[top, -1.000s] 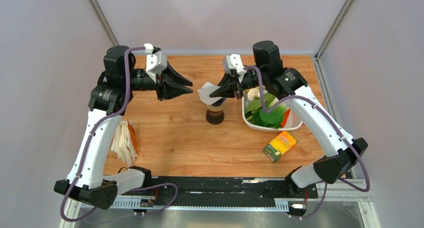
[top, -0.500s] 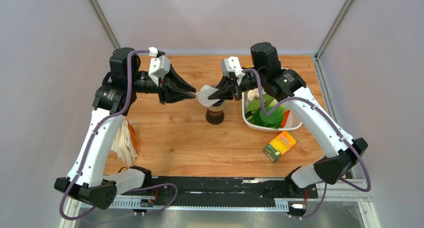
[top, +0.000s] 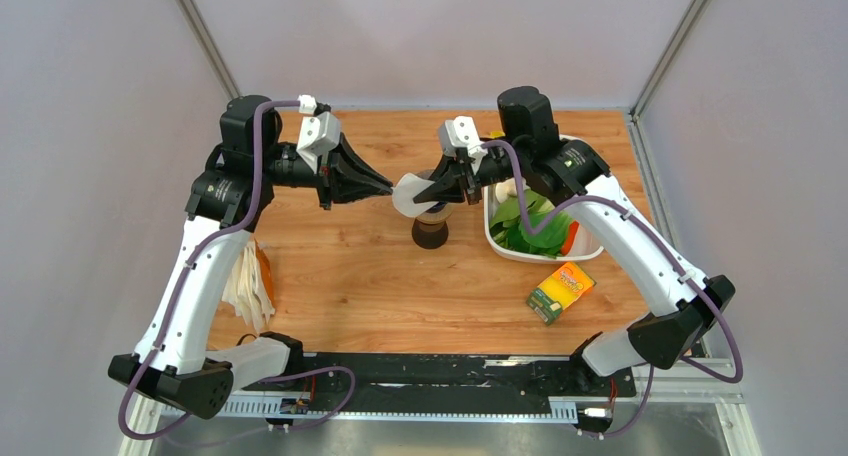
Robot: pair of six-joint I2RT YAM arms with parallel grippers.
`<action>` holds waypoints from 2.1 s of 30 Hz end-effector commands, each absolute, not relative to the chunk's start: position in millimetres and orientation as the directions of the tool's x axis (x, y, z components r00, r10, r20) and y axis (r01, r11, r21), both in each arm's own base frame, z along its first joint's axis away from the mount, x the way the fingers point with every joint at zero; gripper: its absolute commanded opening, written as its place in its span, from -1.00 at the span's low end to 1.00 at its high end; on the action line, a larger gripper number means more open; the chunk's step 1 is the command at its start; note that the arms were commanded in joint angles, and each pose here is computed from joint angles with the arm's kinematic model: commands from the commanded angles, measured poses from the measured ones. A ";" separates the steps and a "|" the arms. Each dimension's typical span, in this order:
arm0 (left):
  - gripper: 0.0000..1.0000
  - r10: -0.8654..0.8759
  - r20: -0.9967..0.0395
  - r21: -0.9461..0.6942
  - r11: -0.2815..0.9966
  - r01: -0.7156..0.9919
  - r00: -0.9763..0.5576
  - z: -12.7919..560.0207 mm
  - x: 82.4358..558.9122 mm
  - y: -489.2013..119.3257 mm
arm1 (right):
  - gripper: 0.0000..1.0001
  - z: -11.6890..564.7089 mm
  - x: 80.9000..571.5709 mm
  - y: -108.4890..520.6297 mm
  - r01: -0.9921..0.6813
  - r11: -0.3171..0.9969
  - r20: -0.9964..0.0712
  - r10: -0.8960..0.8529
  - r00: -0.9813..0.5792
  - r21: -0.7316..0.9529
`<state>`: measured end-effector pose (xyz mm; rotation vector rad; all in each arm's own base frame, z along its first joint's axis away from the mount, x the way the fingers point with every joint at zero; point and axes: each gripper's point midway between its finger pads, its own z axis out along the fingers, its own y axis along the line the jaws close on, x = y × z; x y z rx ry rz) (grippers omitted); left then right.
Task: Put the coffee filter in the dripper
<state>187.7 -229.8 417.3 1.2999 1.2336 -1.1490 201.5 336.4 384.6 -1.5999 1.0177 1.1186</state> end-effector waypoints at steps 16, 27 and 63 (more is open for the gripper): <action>-1.00 0.029 -0.993 0.110 -0.124 0.986 0.115 427.3 170.7 -231.8 | -1.00 402.6 192.5 338.2 -0.904 -0.271 -0.932 -0.056 0.358 -0.331; -1.00 0.008 -0.996 0.085 -0.189 0.978 0.088 423.6 163.9 -233.1 | -1.00 401.7 194.5 343.4 -0.866 -0.294 -0.902 -0.025 0.430 -0.405; -0.35 0.038 -0.993 0.111 -0.038 0.993 0.112 408.4 188.8 -236.8 | -1.00 387.7 206.0 342.9 -0.889 -0.264 -0.912 -0.071 0.404 -0.373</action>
